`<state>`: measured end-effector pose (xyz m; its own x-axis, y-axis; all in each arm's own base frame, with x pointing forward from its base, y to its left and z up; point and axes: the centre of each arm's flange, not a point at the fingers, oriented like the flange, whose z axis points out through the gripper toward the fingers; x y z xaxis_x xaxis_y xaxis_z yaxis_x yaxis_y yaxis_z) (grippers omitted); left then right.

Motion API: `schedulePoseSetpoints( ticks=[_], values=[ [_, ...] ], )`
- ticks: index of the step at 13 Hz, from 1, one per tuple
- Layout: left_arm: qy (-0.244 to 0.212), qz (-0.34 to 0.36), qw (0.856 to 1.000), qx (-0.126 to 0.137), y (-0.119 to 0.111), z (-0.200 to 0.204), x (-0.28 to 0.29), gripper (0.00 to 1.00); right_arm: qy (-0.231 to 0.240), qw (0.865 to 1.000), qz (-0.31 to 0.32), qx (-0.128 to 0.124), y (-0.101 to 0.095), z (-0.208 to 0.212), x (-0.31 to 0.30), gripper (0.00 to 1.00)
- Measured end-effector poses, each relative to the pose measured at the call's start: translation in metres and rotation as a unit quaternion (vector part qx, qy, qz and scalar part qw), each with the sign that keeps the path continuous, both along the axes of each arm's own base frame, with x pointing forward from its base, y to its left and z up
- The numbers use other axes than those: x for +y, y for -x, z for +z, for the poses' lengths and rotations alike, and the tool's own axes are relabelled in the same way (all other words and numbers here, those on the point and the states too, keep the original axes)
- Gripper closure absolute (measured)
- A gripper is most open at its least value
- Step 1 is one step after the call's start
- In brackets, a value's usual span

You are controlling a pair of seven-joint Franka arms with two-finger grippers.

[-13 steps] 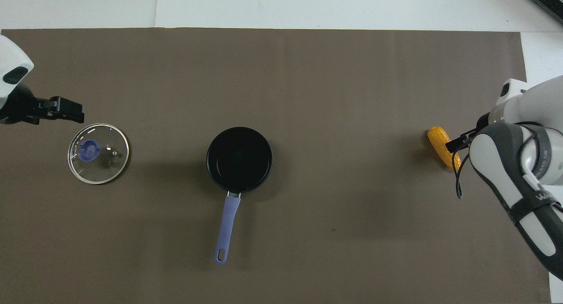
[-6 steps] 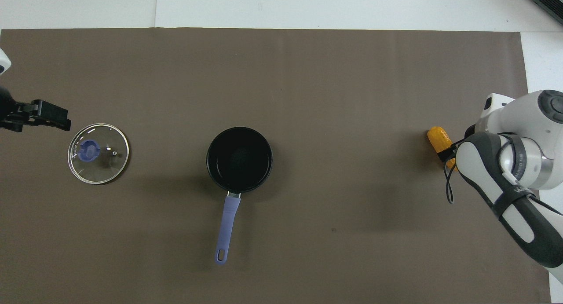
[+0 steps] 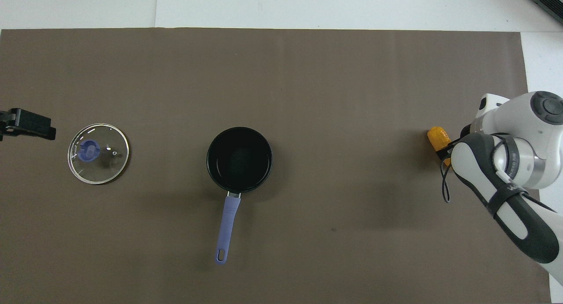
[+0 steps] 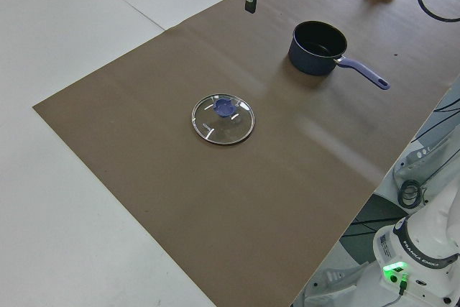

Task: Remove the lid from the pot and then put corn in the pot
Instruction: 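Grasp the yellow corn with the right gripper while the left gripper withdraws, then carry the corn with the right gripper over the open pot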

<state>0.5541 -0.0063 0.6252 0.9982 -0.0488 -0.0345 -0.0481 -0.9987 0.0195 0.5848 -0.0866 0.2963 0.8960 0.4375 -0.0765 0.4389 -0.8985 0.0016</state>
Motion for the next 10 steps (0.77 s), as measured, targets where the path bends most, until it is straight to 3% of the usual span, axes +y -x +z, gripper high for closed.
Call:
schedulePoseSetpoints(
  ticks=[3,7,10],
  values=[
    [0.000,0.000,1.000,0.005,0.001,-0.004,0.000,0.00,-0.001,1.000,-0.026,-0.002,-0.002,0.000,0.011,0.64],
    [0.000,-0.002,1.000,0.016,0.005,-0.003,-0.001,0.00,-0.002,0.999,-0.037,-0.016,-0.013,0.013,0.027,0.64],
    [0.000,-0.005,1.000,0.019,0.012,0.004,-0.005,0.00,-0.017,0.998,-0.058,-0.016,-0.019,0.051,0.028,0.64]
  ],
)
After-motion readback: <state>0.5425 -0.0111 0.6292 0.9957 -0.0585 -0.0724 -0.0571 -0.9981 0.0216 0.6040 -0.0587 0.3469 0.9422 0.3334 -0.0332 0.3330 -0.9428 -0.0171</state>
